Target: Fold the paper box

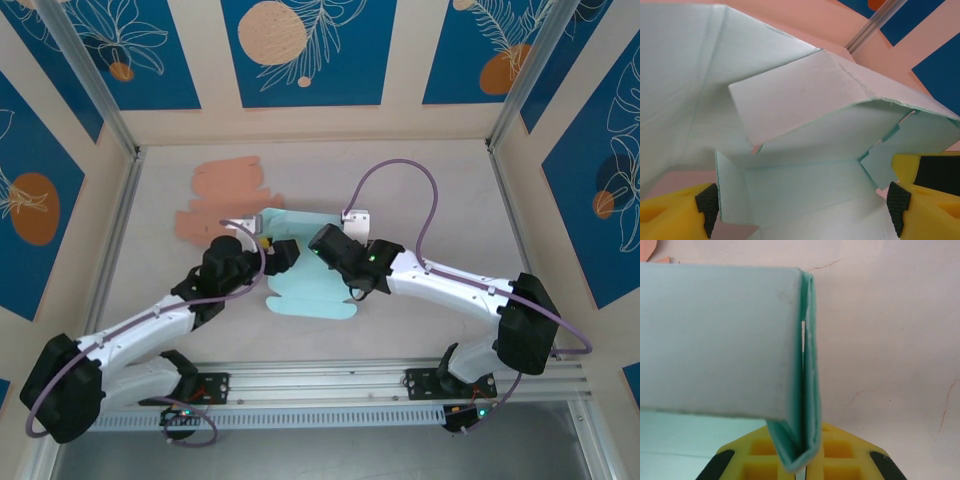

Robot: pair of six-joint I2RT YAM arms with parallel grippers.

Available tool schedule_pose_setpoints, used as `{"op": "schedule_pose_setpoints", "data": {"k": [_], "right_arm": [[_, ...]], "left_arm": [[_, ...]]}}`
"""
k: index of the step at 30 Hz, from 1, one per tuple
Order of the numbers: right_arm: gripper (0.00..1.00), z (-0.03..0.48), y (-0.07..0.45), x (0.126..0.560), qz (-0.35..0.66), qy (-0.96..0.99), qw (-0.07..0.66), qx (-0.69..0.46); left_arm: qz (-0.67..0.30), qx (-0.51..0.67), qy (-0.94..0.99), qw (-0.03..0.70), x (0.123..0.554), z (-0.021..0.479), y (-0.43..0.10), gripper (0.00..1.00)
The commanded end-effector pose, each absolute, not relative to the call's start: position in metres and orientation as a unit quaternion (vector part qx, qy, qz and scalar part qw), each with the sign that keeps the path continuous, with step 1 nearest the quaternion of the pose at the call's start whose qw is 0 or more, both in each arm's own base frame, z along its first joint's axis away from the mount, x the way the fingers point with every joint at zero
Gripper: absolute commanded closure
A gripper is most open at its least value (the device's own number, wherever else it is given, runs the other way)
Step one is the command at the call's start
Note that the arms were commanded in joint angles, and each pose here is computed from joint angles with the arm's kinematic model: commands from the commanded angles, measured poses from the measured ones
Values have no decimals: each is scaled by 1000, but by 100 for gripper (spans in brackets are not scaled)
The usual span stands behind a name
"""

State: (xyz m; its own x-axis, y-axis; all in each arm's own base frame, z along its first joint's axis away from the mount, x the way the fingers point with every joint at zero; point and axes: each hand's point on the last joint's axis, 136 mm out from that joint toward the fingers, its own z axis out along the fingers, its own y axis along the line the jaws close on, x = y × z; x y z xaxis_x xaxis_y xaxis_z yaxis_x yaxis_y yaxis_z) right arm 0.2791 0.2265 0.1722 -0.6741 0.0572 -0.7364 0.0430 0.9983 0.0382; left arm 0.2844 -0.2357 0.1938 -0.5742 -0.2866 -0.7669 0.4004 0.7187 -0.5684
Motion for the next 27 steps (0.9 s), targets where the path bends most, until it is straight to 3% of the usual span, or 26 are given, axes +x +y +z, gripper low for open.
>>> {"op": "schedule_pose_setpoints", "data": {"k": [1, 12, 20, 27], "right_arm": [[100, 183, 230, 281, 30, 906, 419, 47], [100, 171, 237, 284, 40, 916, 397, 49], [100, 173, 235, 287, 47, 919, 389, 43], [100, 176, 240, 287, 59, 924, 376, 25]], "left_arm": [[-411, 65, 777, 473, 285, 218, -257, 15], [-451, 111, 764, 449, 270, 219, -291, 28], [-377, 185, 750, 511, 250, 257, -257, 26], [-289, 179, 710, 617, 245, 303, -205, 22]]}}
